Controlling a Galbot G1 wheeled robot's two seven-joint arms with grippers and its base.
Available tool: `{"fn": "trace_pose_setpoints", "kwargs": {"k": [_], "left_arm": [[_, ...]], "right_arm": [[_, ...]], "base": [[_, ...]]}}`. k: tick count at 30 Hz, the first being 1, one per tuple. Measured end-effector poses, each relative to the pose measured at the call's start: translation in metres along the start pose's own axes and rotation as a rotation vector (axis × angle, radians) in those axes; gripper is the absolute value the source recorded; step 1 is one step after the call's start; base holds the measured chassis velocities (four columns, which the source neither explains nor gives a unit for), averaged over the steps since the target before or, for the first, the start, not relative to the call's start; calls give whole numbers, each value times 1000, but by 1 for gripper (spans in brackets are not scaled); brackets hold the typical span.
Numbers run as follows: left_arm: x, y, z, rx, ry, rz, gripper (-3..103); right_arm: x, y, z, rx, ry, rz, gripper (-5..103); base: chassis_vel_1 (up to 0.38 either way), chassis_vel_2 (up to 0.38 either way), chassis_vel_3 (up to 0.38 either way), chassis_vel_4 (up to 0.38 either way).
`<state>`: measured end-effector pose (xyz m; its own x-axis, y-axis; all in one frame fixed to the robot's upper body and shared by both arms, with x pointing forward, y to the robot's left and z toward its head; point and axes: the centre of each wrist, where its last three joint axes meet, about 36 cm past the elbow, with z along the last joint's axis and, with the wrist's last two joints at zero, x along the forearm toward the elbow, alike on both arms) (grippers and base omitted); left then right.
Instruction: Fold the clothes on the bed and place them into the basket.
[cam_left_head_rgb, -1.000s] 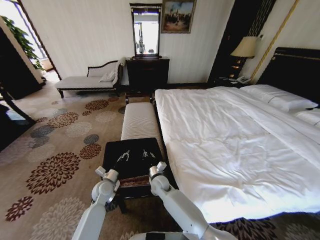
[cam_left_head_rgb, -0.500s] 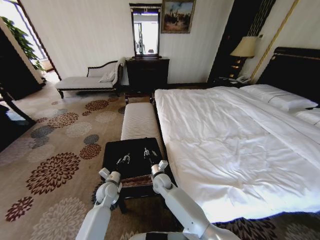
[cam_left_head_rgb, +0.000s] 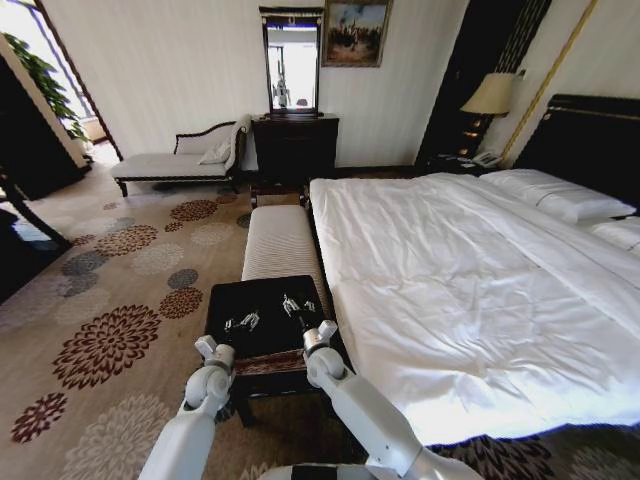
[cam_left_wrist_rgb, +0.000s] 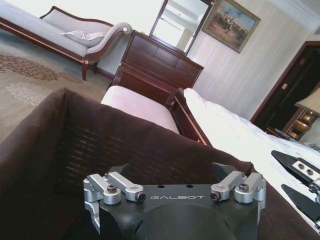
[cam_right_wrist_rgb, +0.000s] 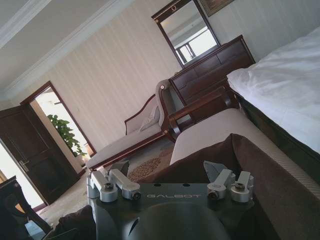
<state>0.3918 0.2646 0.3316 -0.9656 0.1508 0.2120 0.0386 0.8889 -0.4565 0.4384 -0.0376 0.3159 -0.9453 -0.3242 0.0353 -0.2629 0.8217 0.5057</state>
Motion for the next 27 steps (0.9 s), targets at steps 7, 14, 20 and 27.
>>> {"fn": "trace_pose_setpoints", "kwargs": {"k": [7,14,20,27], "left_arm": [[26,-8,-35,13,-88,-17,100],[81,0,-91,-134,-228,-138,100],[119,9,-85,-233,-337,-215,100],[160,0,-62,-402,-410,-289,100]], "right_arm": [[5,-2,-16,-8,-28,31,100],[33,-24,-76,103,-179,43,100],[69,-49,-105,182,-277,99,100],[160,-83,-125,474,-325,365,100]], "base": [[0,0,0,0],[0,0,0,0],[0,0,0,0],[0,0,0,0]]}}
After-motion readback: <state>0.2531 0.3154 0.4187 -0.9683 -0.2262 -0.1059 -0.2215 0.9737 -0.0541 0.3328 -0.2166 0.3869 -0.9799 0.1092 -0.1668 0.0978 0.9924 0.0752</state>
